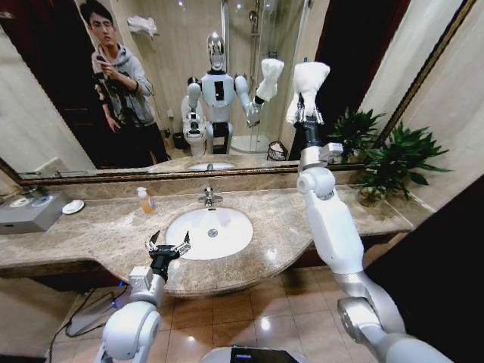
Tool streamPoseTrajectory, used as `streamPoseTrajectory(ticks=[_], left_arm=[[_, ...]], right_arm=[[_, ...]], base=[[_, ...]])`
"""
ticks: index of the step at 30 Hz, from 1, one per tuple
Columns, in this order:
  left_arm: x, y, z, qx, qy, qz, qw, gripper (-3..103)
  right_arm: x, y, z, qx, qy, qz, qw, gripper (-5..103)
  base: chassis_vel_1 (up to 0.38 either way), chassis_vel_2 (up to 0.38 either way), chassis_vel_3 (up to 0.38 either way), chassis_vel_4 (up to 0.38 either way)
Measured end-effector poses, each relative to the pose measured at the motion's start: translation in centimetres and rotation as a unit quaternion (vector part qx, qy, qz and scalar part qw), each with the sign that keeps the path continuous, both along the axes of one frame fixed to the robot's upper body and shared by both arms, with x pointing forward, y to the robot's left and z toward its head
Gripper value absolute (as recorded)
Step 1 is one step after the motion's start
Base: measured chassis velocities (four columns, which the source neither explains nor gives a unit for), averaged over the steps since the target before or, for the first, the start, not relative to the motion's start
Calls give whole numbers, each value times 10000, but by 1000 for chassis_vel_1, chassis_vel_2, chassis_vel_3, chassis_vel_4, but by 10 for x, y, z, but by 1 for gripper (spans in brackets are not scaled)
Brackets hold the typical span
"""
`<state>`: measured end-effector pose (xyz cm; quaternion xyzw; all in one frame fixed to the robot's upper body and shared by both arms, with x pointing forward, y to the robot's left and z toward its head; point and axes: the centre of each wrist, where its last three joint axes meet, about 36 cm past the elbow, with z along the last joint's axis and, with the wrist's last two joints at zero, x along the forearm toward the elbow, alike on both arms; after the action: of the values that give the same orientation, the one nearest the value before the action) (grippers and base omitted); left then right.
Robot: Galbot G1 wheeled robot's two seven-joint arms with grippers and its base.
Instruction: Pick up the towel from the sink counter and wipe the mirror surface.
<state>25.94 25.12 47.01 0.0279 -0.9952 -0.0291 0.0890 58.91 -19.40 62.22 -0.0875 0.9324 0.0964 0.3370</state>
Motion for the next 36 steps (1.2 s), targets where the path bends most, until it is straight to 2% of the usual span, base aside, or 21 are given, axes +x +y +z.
streamPoseTrajectory(ticks=[9,17,21,23,24,28,36], left_arm=[[0,0,0,0,0,0,10000,100],[0,0,0,0,0,0,10000,100],[0,0,0,0,0,0,10000,100],[0,0,0,0,0,0,10000,100],[0,0,0,0,-2,0,10000,100],[0,0,0,0,-3,0,10000,100],[0,0,0,0,2,0,10000,100]], right_arm=[[5,11,10,-54,-95,72,9999,23],[5,14,32,-97,-304,83,9995,23],[-8,15,32,-83,-286,47,9995,23],[-25,13,30,-120,-296,-51,9995,23],[-51,12,33,-155,-286,-83,9994,23],[-73,7,36,-246,-385,-122,9989,23],[-53,3,27,-111,-533,-144,9984,23]], base=[[-68,77,93,-118],[-230,214,226,-203],[-285,282,256,-271],[-271,329,291,-274],[-232,235,274,-179],[-187,178,122,-122],[3,7,-21,20]])
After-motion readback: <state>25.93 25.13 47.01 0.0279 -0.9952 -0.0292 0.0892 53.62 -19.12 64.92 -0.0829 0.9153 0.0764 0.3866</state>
